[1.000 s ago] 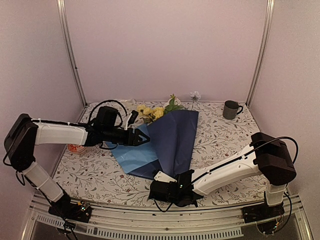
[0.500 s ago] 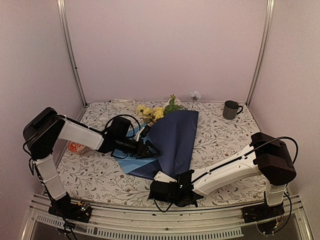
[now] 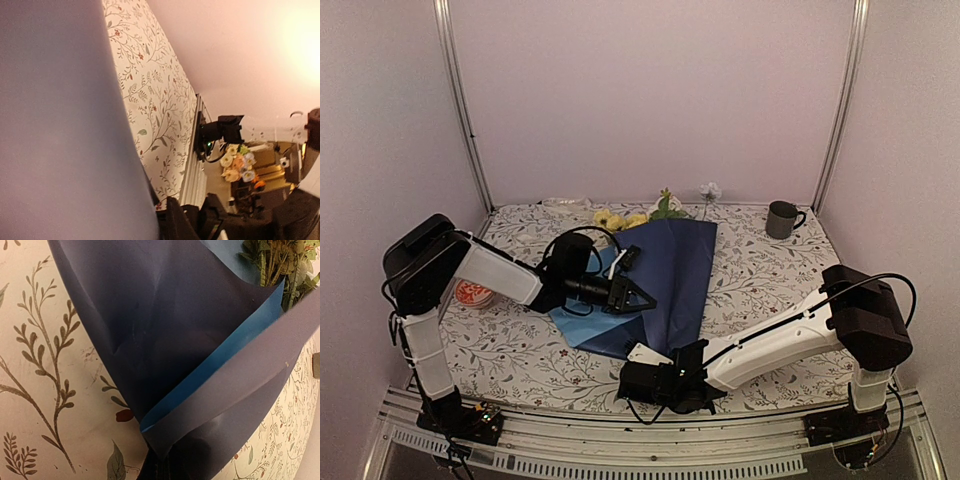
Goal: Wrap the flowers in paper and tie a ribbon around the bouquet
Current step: Pass from the right arm to the left, then press the fold line of the 2/3-folded wrapping paper.
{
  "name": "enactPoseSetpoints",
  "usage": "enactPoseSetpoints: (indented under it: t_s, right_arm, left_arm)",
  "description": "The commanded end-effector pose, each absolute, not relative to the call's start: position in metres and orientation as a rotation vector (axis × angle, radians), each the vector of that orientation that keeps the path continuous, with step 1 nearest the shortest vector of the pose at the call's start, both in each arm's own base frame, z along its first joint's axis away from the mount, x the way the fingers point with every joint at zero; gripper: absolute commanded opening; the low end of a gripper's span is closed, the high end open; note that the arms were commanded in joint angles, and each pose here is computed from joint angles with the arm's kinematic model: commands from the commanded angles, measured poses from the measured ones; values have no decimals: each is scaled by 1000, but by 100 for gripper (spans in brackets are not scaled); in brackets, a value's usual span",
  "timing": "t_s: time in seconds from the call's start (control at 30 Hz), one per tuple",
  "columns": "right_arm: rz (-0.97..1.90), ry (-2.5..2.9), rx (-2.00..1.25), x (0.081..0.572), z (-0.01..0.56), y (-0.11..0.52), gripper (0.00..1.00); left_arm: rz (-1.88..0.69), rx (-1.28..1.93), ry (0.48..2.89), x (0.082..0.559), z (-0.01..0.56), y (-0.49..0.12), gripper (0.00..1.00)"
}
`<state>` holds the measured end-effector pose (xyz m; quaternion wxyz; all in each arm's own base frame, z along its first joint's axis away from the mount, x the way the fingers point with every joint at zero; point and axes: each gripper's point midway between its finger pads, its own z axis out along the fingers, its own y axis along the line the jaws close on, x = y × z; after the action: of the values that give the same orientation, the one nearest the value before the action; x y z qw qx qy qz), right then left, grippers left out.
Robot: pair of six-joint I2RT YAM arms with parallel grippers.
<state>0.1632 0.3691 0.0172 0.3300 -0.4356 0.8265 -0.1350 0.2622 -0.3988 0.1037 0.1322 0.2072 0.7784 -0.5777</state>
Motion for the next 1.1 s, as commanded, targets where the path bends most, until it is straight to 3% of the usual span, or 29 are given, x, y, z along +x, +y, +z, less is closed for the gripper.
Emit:
enactPoseSetpoints:
  t_s: [0.0, 0.13, 0.27, 0.43, 0.67, 0.77, 0.83, 0.97, 1.07]
  right_arm:
    - [-395, 2192, -1183, 162, 4, 359, 0]
    - [-388, 2200, -1209, 161, 8, 367, 4]
    - [-418, 2208, -1256, 156, 6, 365, 26]
    - [-403, 2210, -1298, 147, 11, 364, 52]
    - [-327, 2163, -1274, 138, 50, 368, 74]
    - [-143, 2167, -1260, 126, 82, 385, 83]
    - [60, 2166, -1267, 112, 111, 403, 100]
    - [499, 2223, -1204, 97, 145, 406, 99]
    - [850, 2369, -908, 124, 145, 383, 99]
  left_arm:
    - [-1724, 637, 2171, 263, 119, -402, 0]
    - [-1561, 608, 2269, 281, 93, -388, 0]
    - [-1327, 623, 2384, 304, 63, -373, 0]
    - [-1284, 652, 2422, 306, 42, -368, 0]
    - [-1194, 648, 2502, 305, 12, -355, 0]
    - [-1182, 649, 2513, 304, 7, -353, 0]
    - [-1184, 649, 2515, 304, 6, -352, 0]
    - [-1187, 654, 2509, 303, 6, -350, 0]
    - [-1179, 649, 2512, 303, 4, -348, 0]
